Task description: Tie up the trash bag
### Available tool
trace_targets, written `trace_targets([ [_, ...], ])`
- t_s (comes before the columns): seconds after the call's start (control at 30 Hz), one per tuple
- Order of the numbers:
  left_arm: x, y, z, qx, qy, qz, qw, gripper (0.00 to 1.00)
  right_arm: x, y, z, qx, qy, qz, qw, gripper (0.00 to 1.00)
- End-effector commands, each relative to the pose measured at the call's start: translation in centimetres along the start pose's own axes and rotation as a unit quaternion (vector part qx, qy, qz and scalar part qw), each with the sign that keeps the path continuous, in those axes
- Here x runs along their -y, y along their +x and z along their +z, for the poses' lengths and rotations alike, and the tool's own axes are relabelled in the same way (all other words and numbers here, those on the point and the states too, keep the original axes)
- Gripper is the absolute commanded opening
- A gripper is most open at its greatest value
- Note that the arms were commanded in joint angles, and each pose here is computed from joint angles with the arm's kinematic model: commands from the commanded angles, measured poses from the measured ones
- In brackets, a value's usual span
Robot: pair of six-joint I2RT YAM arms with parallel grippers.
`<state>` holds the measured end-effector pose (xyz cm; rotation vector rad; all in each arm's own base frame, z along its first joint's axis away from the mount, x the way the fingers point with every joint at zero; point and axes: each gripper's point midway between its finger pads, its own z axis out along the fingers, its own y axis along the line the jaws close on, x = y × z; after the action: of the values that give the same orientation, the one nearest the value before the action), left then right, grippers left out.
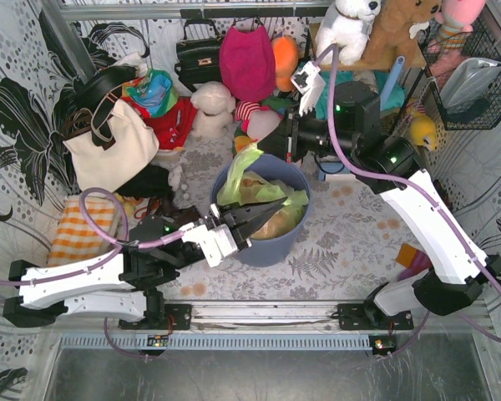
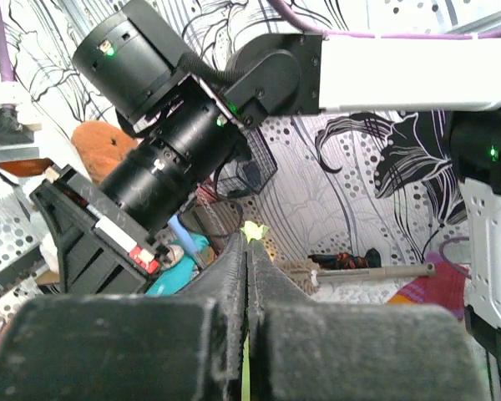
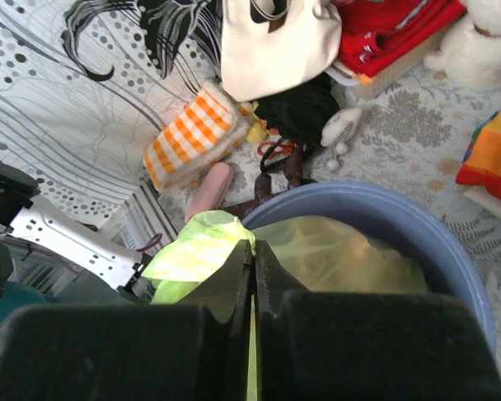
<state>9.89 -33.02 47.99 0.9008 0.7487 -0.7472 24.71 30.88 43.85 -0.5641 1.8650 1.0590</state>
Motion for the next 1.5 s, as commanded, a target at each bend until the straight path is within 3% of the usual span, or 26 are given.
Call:
trace_targets([
  [0.0, -2.2, -4.8, 1.7, 0.064, -0.019, 0.015, 0.998, 0.00, -2.9, -4.6, -0.3, 0.062, -0.058, -0.034, 0.996, 0.00],
  [0.3, -4.4, -8.0, 5.7, 0.093, -0.053, 0.027, 0.994, 0.00, -7.4, -10.1, -0.4, 0.103, -0.146, -0.088, 0.980, 0.00],
  [0.7, -5.7, -6.9, 8.4, 0.074, -0.077, 0.055, 0.993, 0.00, -9.5, -9.2, 2.2, 0.070, -0.247, -0.070, 0.964, 0.00],
  [0.77, -5.8, -6.9, 8.7, 0.073, -0.076, 0.057, 0.993, 0.15, -9.1, -8.6, 2.9, 0.056, -0.246, -0.062, 0.966, 0.05],
  [0.9, -6.4, -7.9, 8.6, 0.081, -0.083, 0.061, 0.991, 0.58, -8.2, -9.2, 2.6, 0.065, -0.206, -0.074, 0.974, 0.51],
  [0.97, -6.9, -8.7, 8.1, 0.087, -0.090, 0.060, 0.990, 0.75, -7.7, -10.2, 1.8, 0.084, -0.176, -0.087, 0.977, 0.63],
  [1.07, -8.4, -10.1, 7.3, 0.088, -0.114, 0.050, 0.988, 0.90, -6.3, -11.7, 0.0, 0.117, -0.113, -0.106, 0.981, 0.72],
  [1.27, -14.5, -10.4, 4.7, 0.058, -0.223, 0.000, 0.973, 0.95, -3.9, -13.4, -4.5, 0.163, 0.001, -0.145, 0.976, 0.81],
  [1.47, -19.7, -7.3, 1.3, -0.018, -0.307, -0.064, 0.950, 0.98, -3.1, -12.7, -8.1, 0.168, 0.052, -0.156, 0.972, 0.84],
])
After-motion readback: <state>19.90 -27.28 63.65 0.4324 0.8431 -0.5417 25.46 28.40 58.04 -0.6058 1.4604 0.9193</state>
